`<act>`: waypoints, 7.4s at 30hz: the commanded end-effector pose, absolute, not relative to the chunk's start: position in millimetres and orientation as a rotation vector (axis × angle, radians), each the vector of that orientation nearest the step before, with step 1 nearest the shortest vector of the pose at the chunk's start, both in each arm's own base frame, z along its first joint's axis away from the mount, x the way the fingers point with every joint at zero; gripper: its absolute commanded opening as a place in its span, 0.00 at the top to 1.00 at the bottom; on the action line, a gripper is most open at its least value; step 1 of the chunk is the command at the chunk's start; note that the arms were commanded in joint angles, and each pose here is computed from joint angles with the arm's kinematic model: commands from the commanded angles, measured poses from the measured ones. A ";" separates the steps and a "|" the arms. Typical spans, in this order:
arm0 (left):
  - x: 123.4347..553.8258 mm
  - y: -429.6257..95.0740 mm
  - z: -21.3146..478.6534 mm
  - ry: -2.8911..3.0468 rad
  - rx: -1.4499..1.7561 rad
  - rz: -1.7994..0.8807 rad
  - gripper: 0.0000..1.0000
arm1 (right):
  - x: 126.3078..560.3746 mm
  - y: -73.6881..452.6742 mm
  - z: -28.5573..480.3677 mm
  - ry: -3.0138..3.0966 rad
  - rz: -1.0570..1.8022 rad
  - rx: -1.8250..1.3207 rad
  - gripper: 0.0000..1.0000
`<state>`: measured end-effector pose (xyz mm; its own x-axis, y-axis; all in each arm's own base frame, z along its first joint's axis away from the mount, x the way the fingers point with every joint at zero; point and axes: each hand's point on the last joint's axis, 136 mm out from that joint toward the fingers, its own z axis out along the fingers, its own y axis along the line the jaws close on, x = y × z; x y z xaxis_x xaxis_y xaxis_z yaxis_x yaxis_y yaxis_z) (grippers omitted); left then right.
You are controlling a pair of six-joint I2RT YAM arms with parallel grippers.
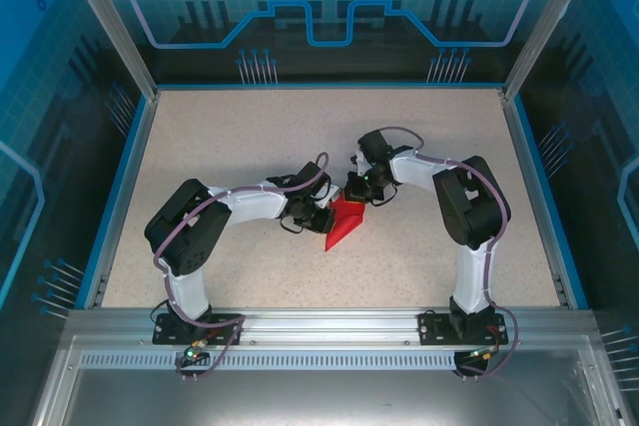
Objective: Fold a paper plane with a square sheet of paper (pick it up from the middle)
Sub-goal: Third fold the triangle at the center of the table.
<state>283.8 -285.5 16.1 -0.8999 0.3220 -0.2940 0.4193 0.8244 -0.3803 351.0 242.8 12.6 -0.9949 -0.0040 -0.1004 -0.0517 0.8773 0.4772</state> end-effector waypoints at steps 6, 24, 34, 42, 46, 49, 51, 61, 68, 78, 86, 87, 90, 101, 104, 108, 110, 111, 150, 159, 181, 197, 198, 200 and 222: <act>285.1 -283.6 34.3 2.743 0.592 -0.650 0.97 | 331.0 234.9 -14.7 3.061 0.708 -0.020 1.00; 290.7 -283.7 14.3 2.780 0.590 -0.605 0.97 | 328.8 236.1 -19.9 3.065 0.746 -0.006 1.00; 283.8 -278.6 0.4 2.817 0.594 -0.588 0.98 | 338.9 234.9 3.7 2.977 0.852 0.048 0.99; 279.3 -277.1 -3.4 2.822 0.601 -0.598 0.98 | 338.4 206.4 82.6 2.667 1.092 0.193 0.93; 279.2 -278.6 -3.2 2.824 0.605 -0.608 0.98 | 300.1 210.4 88.0 2.606 1.138 0.208 0.94; 278.1 -278.3 -3.9 2.827 0.605 -0.610 0.98 | 266.4 229.5 79.8 2.590 1.152 0.182 0.94; 277.8 -277.4 -5.2 2.829 0.604 -0.604 0.98 | 247.8 244.2 72.6 2.594 1.149 0.166 0.97; 275.4 -275.8 -14.0 2.851 0.601 -0.599 0.98 | 225.2 302.3 58.8 2.599 1.214 0.062 0.99; 274.5 -274.9 -14.4 2.853 0.602 -0.594 0.98 | 226.3 320.9 36.1 2.654 1.245 0.076 1.00; 273.7 -273.5 -16.1 2.857 0.611 -0.585 0.98 | 219.3 309.3 -0.8 2.745 1.122 0.112 1.00; 272.5 -272.7 -18.2 2.865 0.611 -0.582 0.98 | 221.8 305.0 18.8 2.727 1.080 0.088 1.00; 272.4 -272.6 -17.8 2.864 0.612 -0.582 0.98 | 221.9 305.3 25.4 2.710 1.098 0.083 1.00; 272.2 -272.0 -17.4 2.864 0.612 -0.578 0.98 | 220.5 311.5 37.7 2.682 1.166 0.055 1.00; 272.8 -272.6 -16.5 2.862 0.611 -0.583 0.98 | 210.9 302.8 -3.8 2.816 1.015 0.102 1.00; 272.8 -272.9 -16.5 2.862 0.613 -0.582 0.98 | 208.8 300.0 -9.5 2.841 0.986 0.107 1.00; 272.6 -272.4 -16.7 2.863 0.614 -0.579 0.98 | 214.3 303.3 13.2 2.783 1.045 0.083 1.00; 272.7 -271.9 -16.7 2.865 0.612 -0.577 0.99 | 220.9 300.0 27.8 2.736 1.085 0.091 1.00; 272.4 -272.0 -16.7 2.865 0.612 -0.577 0.99 | 224.7 296.2 31.9 2.716 1.097 0.105 1.00; 271.6 -271.2 -22.1 2.890 0.615 -0.568 0.98 | 261.6 258.3 40.0 2.647 1.139 0.183 1.00; 271.2 -271.4 -22.4 2.893 0.612 -0.570 0.99 | 262.3 248.6 7.4 2.723 1.072 0.245 1.00; 268.8 -268.8 -25.5 2.904 0.616 -0.557 0.99 | 283.5 223.5 18.1 2.687 1.116 0.290 1.00; 268.2 -269.3 -25.6 2.909 0.619 -0.559 0.99 | 300.1 206.4 36.8 2.633 1.116 0.318 1.00; 268.4 -268.9 -25.8 2.909 0.618 -0.557 0.99 | 301.4 207.0 35.5 2.634 1.128 0.318 1.00; 268.5 -269.3 -25.2 2.908 0.618 -0.559 0.99 | 302.0 207.5 28.1 2.653 1.128 0.328 1.00; 268.9 -270.9 -23.0 2.907 0.612 -0.569 0.97 | 296.2 224.3 53.5 2.624 1.197 0.229 0.98</act>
